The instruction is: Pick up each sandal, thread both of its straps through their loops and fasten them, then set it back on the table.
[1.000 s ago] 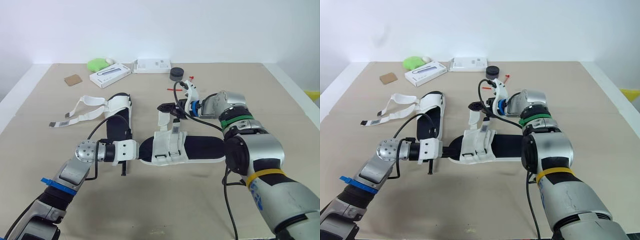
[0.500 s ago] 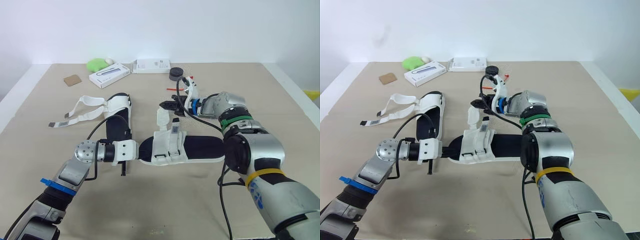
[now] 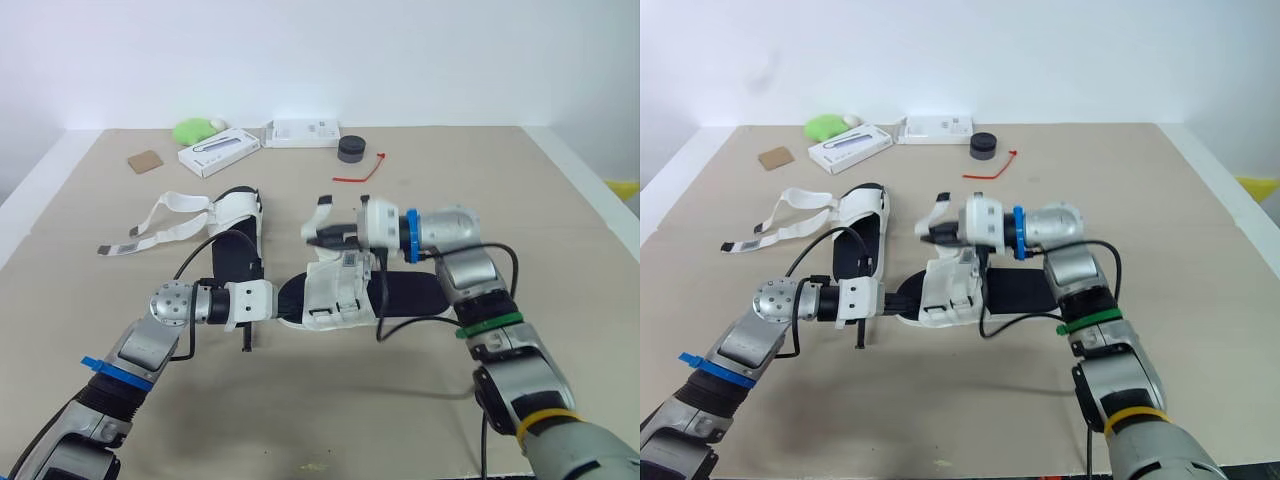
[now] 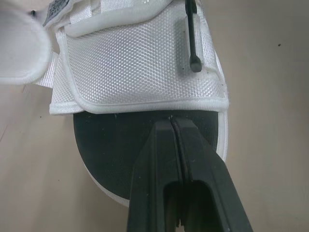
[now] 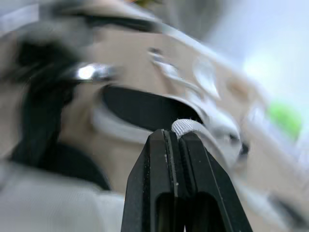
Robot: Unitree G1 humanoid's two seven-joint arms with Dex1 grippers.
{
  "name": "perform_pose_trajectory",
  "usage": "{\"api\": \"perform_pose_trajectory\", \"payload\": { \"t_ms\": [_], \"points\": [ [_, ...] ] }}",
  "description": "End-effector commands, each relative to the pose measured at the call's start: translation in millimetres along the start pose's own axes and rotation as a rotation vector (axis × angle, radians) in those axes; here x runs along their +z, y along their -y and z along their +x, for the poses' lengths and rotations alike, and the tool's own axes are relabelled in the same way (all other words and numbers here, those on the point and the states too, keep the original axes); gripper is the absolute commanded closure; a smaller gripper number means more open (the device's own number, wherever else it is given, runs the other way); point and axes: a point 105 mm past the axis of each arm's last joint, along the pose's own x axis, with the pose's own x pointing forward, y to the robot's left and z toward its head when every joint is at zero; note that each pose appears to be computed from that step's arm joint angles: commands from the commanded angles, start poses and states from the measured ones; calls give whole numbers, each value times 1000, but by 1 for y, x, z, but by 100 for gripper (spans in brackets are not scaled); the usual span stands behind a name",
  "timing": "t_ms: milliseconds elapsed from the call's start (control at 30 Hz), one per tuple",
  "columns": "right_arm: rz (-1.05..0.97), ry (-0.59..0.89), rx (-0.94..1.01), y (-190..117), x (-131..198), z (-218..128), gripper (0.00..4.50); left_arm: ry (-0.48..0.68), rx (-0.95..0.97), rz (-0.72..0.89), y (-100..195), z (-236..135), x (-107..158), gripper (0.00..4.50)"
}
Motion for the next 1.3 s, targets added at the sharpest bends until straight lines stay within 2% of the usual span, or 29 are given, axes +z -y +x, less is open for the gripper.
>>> {"api": "perform_pose_trajectory", "payload": {
  "t_ms": [33, 200, 367, 667, 933, 1100, 1300],
  "points": [
    [-542, 26, 170, -30, 15, -8, 447, -81, -96, -68, 27, 5, -24, 450],
    [-737, 75, 168, -33, 21, -5, 447, -80, -97, -70, 25, 5, -23, 450],
    [-807, 77, 202, -39, 20, -5, 447, -78, -96, -73, 24, 5, -23, 450],
    [-934, 23, 201, -30, 19, -7, 447, -80, -94, -81, 23, 5, -23, 450],
    [-1103, 41, 77, -11, 38, -7, 447, -78, -90, -88, 22, 5, -24, 450],
    [-1146, 62, 44, -10, 41, -7, 447, -77, -90, -87, 22, 6, -24, 450],
    [-1044, 23, 80, -18, 21, -8, 447, -77, -93, -88, 22, 6, -24, 450]
  ]
}}
